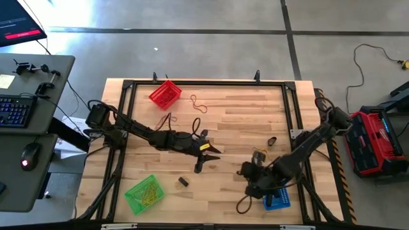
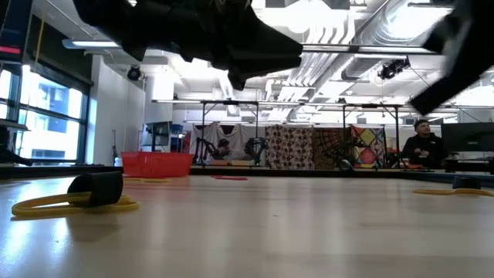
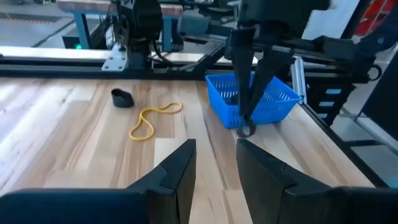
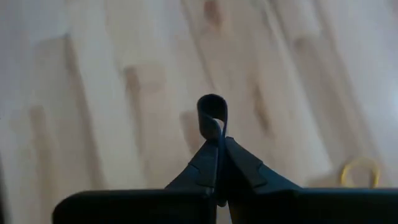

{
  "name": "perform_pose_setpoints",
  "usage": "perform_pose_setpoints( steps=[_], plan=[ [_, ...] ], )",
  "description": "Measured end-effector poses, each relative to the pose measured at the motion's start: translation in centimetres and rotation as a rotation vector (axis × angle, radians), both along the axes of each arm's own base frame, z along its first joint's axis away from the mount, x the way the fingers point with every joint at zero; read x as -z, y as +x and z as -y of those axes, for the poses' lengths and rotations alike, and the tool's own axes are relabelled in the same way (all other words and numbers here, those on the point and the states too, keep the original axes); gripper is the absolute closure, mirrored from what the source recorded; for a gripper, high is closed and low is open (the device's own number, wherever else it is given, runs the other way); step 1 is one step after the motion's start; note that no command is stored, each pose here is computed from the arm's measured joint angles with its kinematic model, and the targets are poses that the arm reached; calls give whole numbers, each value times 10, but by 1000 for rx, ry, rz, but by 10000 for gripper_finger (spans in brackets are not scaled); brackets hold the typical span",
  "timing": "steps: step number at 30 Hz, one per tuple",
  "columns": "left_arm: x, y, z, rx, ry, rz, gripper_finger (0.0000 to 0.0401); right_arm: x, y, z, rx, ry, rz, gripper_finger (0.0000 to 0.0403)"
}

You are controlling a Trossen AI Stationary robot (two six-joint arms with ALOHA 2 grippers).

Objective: Sort rubber bands into baskets
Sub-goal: Put the black rubber band into the blue basket

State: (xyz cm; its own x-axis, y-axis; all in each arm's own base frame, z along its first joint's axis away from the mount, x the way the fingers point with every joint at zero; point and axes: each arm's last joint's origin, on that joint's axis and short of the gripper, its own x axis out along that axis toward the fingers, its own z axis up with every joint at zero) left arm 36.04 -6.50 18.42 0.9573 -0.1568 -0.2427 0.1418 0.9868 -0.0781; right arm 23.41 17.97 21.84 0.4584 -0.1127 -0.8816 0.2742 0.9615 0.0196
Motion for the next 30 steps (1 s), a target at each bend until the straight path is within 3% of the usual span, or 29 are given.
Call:
perform_pose_setpoints(
  steps=[14,30],
  plan=[
    [3,-8,9,-56,24,59,292,-16,-68,-31,203,305,-275,402],
    [2,-8,9,23,44,74,293,-14,-82,-38,237,310,-316,402]
  ],
)
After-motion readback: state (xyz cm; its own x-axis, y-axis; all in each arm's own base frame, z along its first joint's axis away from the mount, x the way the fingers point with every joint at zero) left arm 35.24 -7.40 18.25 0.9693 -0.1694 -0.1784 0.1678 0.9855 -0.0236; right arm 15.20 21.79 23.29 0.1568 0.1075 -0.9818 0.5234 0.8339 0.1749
